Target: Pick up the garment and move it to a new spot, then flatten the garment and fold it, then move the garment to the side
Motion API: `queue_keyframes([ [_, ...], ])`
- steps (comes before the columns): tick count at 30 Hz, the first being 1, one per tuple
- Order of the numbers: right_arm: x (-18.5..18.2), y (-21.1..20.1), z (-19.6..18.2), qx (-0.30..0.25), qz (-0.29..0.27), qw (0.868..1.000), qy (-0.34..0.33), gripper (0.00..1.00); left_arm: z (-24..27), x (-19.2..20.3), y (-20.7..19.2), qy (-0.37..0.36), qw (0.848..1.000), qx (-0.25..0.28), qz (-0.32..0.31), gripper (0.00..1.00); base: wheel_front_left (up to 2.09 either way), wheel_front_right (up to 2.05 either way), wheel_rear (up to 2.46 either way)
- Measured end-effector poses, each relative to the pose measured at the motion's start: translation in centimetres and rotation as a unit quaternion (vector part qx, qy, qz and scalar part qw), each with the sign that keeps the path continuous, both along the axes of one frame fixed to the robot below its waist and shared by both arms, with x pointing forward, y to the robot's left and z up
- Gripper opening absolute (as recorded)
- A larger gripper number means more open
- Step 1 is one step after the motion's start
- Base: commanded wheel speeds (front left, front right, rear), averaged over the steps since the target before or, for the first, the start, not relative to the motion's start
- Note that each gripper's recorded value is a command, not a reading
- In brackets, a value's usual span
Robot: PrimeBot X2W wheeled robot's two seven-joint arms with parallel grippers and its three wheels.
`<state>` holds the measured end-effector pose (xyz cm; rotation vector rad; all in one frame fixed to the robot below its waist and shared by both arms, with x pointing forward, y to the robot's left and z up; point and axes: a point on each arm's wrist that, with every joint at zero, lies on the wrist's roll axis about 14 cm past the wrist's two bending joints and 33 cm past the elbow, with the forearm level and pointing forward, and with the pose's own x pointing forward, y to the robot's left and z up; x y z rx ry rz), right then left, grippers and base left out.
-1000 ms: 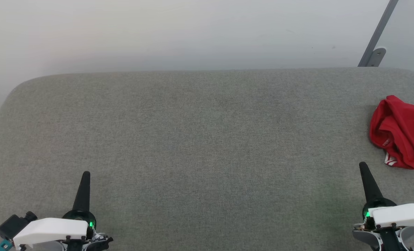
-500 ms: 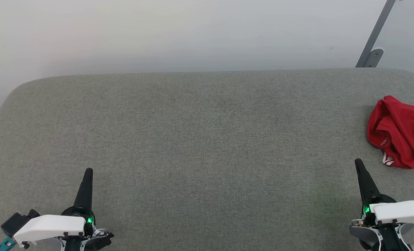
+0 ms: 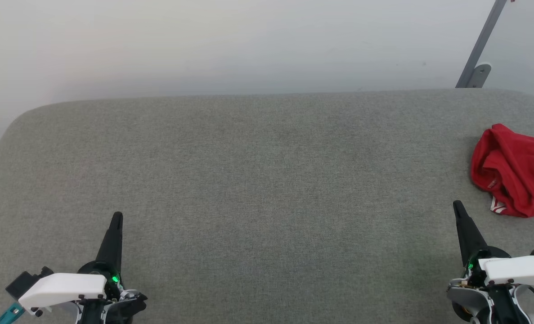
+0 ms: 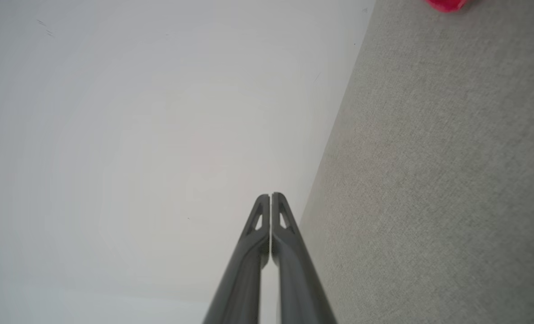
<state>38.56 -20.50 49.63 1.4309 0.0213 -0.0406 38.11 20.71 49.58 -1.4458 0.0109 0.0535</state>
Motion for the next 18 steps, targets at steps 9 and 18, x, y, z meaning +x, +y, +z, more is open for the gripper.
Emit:
queue_keyframes([
  [9,0.1,0.19,0.39,0.031,0.003,0.999,-0.007,0.0,0.31,0.28,-0.33,-0.006,1.0,-0.029,-0.006,0.0,0.0,0.0,0.0],
  [18,0.12,0.37,0.67,0.061,0.005,0.998,-0.013,0.0,0.66,0.56,-0.62,-0.012,0.998,-0.056,-0.012,0.0,0.0,0.0,0.0],
])
